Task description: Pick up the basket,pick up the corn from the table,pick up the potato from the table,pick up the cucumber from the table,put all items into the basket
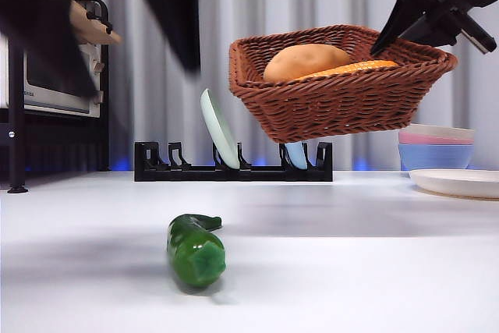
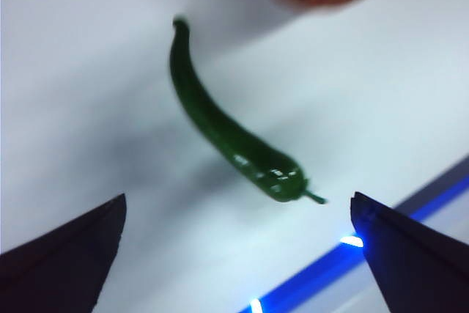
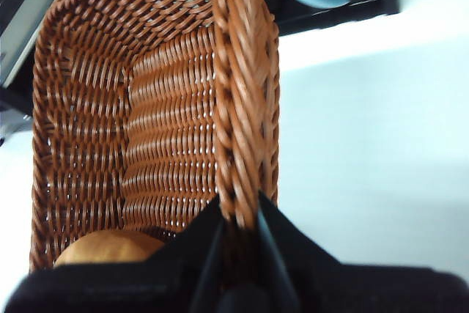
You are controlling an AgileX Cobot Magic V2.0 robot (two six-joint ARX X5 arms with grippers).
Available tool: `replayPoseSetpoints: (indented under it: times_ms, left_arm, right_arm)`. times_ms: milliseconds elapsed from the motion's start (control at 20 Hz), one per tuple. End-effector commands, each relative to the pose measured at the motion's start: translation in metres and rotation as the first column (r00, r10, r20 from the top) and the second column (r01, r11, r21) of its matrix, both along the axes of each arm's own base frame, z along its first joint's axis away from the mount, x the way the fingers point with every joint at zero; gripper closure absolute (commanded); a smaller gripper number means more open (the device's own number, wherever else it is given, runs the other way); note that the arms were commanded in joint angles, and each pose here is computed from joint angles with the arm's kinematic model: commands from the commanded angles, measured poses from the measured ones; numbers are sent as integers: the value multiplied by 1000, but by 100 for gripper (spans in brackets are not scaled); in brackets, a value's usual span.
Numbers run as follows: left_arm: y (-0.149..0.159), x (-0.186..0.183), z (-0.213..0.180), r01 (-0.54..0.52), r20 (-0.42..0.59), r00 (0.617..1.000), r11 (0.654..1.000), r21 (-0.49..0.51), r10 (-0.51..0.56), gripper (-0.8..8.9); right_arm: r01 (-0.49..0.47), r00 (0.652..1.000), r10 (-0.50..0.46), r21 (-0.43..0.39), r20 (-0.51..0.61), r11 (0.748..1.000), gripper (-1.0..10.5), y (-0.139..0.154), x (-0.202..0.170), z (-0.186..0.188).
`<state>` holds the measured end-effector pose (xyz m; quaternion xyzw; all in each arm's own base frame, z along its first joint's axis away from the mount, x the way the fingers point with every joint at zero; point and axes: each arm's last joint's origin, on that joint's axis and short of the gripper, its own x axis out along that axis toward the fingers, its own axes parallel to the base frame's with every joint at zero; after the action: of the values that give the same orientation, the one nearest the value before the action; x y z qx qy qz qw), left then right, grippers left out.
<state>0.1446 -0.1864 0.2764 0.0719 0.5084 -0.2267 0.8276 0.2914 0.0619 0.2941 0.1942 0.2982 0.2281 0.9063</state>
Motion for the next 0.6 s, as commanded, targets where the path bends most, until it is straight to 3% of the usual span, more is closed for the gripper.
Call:
replayPoseSetpoints:
  times_ms: [50, 300, 550, 600]
  left_arm:
    - [-14, 10, -27, -17, -38, 999, 999, 32, 18, 283]
    - [-44, 34, -72, -16, -70, 997, 997, 73, 21, 283]
    - [-46, 44, -93, -33, -100, 994, 990, 139, 47, 291]
    - [-46, 45, -95, -33, -99, 994, 990, 138, 47, 375]
  right_arm:
    - [16, 1000, -16, 24, 13, 1000, 963, -4, 2, 3]
    - [25, 1000, -26, 23, 13, 999, 963, -7, 3, 3]
    - [27, 1000, -27, 23, 13, 999, 963, -7, 3, 3]
    - [28, 1000, -28, 23, 13, 999, 963, -7, 3, 3]
